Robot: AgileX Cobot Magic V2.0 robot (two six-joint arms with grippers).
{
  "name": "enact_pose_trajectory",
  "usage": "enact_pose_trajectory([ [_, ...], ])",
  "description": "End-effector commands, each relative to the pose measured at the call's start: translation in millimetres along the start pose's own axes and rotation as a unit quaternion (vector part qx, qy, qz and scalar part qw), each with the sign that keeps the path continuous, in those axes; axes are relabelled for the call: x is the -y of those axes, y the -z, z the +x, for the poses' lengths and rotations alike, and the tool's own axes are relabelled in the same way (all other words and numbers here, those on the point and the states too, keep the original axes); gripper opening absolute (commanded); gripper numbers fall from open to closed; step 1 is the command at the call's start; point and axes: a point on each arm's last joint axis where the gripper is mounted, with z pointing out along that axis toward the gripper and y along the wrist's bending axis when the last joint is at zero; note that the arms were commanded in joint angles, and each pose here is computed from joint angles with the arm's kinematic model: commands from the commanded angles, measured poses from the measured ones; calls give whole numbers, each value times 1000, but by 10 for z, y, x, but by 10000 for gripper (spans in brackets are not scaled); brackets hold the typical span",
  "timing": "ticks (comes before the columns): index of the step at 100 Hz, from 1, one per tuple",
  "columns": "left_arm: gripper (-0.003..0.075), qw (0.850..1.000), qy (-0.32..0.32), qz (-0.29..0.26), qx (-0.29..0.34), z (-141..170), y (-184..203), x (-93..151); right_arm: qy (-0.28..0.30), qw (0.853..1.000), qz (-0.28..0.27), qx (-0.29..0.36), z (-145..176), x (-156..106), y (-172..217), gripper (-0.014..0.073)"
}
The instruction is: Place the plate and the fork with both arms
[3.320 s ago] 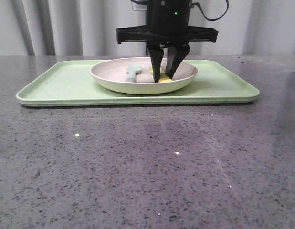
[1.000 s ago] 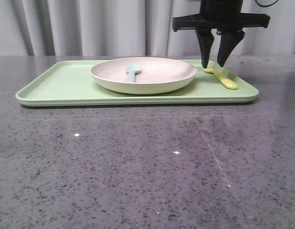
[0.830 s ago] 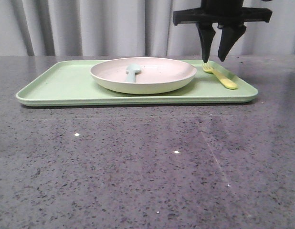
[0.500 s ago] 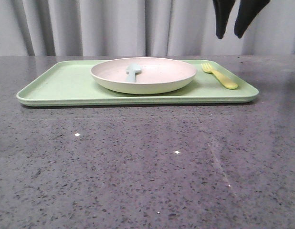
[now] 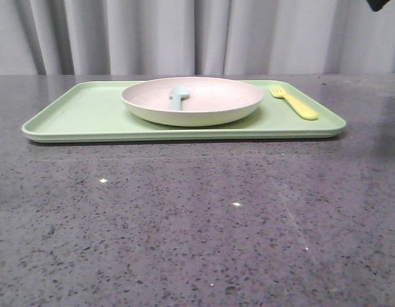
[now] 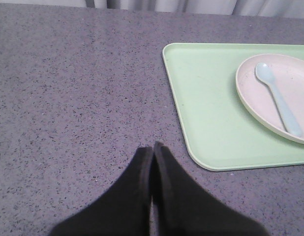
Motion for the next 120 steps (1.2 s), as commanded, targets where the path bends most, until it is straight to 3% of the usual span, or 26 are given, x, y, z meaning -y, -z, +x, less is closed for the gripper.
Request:
enact_pose_trajectory([
  [1,-20,998,7,3,57,-146,68,19,12,996,-18,90,44,50,253,272],
  [20,-20,998,3,4,68,-101,124,21,23,986,-34,164,380,186,531,132],
  [47,-20,995,-1,5,101,63,276,18,31,974,-45,218,765,324,701,-56],
  [120,-20,991,-11,9,137,574,515,-9,48,942,-67,326,1465,558,819,-68],
])
